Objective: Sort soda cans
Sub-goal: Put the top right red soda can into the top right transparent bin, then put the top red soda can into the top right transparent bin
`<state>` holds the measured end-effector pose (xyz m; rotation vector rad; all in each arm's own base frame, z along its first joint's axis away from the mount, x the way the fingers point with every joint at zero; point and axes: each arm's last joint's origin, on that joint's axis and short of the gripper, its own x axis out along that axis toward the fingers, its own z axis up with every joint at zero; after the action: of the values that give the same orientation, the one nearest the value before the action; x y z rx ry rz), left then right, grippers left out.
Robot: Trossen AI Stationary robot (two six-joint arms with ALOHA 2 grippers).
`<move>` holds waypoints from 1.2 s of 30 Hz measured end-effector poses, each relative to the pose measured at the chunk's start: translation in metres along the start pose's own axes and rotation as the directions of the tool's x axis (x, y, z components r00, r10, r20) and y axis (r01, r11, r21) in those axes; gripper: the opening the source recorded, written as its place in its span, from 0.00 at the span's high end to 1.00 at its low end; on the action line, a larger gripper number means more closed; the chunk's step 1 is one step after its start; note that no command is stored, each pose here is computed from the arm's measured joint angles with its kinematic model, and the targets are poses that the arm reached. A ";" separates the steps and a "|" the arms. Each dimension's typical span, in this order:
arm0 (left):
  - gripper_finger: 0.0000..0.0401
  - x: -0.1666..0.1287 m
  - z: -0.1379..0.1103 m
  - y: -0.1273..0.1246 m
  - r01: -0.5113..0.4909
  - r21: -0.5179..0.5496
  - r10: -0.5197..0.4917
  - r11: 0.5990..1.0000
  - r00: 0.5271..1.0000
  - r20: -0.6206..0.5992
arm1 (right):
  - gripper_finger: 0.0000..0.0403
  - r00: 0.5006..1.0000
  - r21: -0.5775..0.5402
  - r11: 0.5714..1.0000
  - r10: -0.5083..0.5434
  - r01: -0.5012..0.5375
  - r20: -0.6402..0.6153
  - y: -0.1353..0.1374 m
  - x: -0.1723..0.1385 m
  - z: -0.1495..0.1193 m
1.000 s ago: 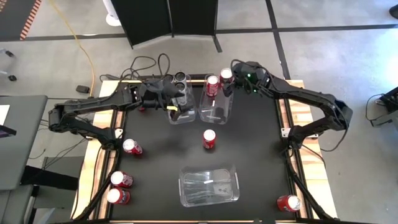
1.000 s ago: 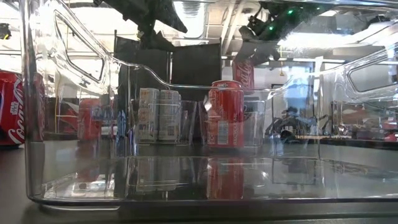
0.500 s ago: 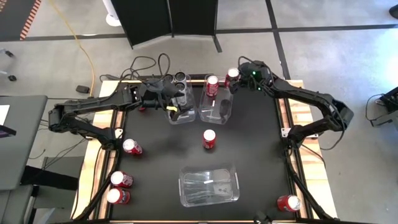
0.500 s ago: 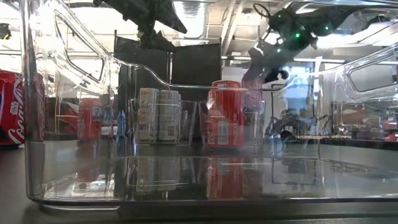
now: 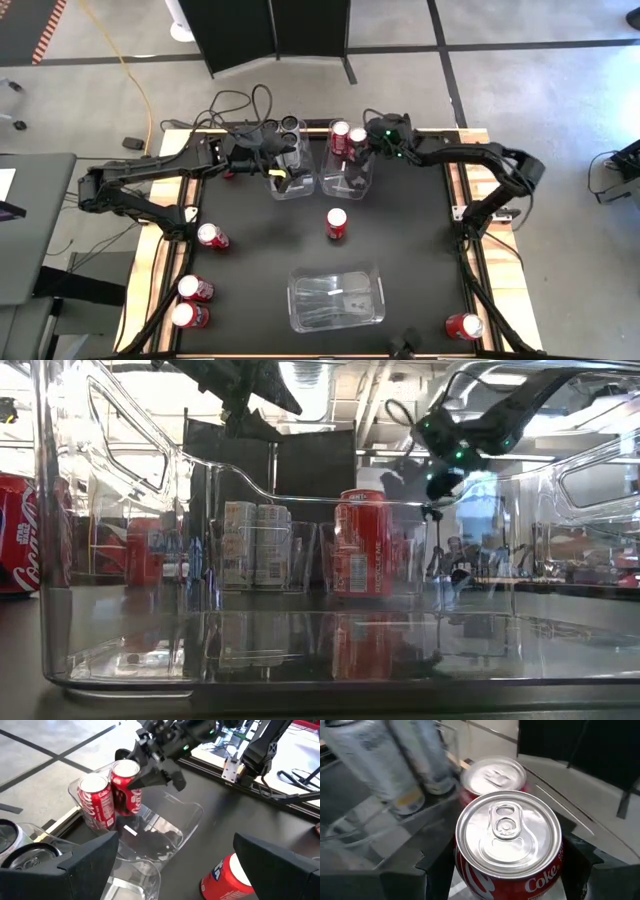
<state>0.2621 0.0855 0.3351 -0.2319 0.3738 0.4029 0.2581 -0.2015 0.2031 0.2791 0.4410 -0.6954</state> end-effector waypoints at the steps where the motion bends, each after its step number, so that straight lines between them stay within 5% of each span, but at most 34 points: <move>1: 0.03 0.000 0.000 0.000 0.000 -0.007 0.000 1.000 1.000 0.000 | 0.33 1.000 0.004 1.000 -0.010 0.010 -0.009 -0.001 0.003 -0.002; 12: 0.03 0.000 -0.001 0.000 -0.003 -0.040 0.003 0.999 1.000 -0.008 | 0.31 0.998 -0.017 0.998 -0.065 0.065 -0.025 -0.011 0.013 -0.009; 20: 0.03 0.000 -0.001 0.002 -0.020 -0.172 0.019 0.985 1.000 -0.006 | 0.08 0.997 0.007 0.997 -0.080 0.080 -0.020 -0.016 0.012 -0.007; 24: 0.03 0.000 -0.001 0.001 -0.016 -0.157 0.015 0.987 1.000 -0.007 | 0.02 0.997 0.049 0.996 -0.079 0.079 -0.010 -0.015 0.008 -0.004; 30: 0.04 -0.001 -0.005 -0.008 0.007 -0.008 -0.007 1.000 0.999 -0.035 | 0.06 0.986 0.133 0.987 -0.103 0.086 0.128 -0.007 -0.024 0.024; 36: 0.06 -0.003 -0.016 0.002 -0.130 -0.109 0.113 0.986 0.983 -0.147 | 0.06 0.972 0.154 0.987 -0.078 0.044 0.222 0.003 -0.069 0.046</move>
<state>0.2536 0.0819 0.3217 -0.3555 0.5043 0.5317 0.2267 -0.1785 0.2767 0.3230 0.1799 -0.8122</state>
